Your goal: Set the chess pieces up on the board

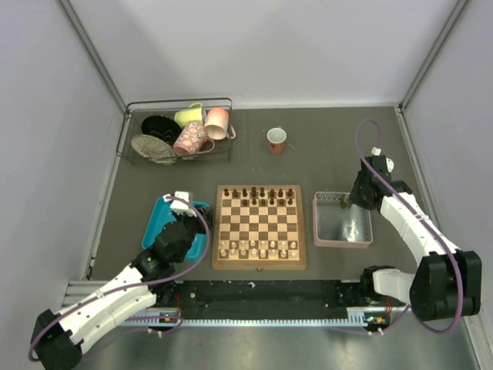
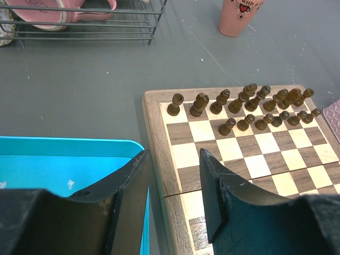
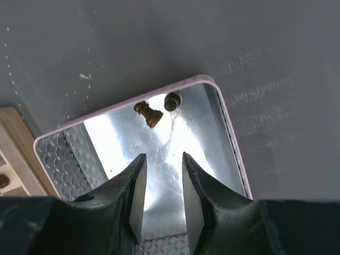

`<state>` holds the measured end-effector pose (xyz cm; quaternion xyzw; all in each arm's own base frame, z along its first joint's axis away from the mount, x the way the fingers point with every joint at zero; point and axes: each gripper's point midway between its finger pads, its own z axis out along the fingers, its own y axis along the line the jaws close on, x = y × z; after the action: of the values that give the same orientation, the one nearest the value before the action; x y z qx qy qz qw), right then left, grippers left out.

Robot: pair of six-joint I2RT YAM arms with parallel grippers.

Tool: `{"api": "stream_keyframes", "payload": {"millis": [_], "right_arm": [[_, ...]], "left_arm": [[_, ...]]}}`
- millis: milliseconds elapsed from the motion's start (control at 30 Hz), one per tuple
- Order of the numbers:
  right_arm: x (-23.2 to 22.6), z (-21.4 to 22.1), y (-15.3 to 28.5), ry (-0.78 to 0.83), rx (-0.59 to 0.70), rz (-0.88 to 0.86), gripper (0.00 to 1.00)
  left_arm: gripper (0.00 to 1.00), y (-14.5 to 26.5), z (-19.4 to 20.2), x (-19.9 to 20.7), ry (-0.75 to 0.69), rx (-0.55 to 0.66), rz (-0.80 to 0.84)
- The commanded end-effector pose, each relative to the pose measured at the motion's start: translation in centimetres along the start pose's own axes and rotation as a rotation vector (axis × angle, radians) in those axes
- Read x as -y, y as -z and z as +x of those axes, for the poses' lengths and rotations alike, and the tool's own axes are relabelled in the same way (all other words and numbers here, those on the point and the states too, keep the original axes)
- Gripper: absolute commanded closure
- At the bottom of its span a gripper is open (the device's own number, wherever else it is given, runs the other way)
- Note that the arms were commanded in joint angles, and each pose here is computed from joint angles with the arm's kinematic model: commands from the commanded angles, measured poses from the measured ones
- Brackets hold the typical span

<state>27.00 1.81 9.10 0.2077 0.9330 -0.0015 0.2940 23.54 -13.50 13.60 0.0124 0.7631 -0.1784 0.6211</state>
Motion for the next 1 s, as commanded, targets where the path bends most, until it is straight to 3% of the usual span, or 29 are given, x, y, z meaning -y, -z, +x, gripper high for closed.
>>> {"api": "stream_keyframes", "payload": {"millis": [0, 967], "right_arm": [[-0.3, -1.4, -1.6, -0.039, 0.049, -0.028, 0.68], [0.9, -2.3, -6.2, -0.077, 0.107, 0.038, 0.71]], "left_arm": [[0.53, -0.2, -0.6, 0.2, 0.02, 0.026, 0.004], [0.53, -0.2, -0.4, 0.2, 0.015, 0.021, 0.005]]}}
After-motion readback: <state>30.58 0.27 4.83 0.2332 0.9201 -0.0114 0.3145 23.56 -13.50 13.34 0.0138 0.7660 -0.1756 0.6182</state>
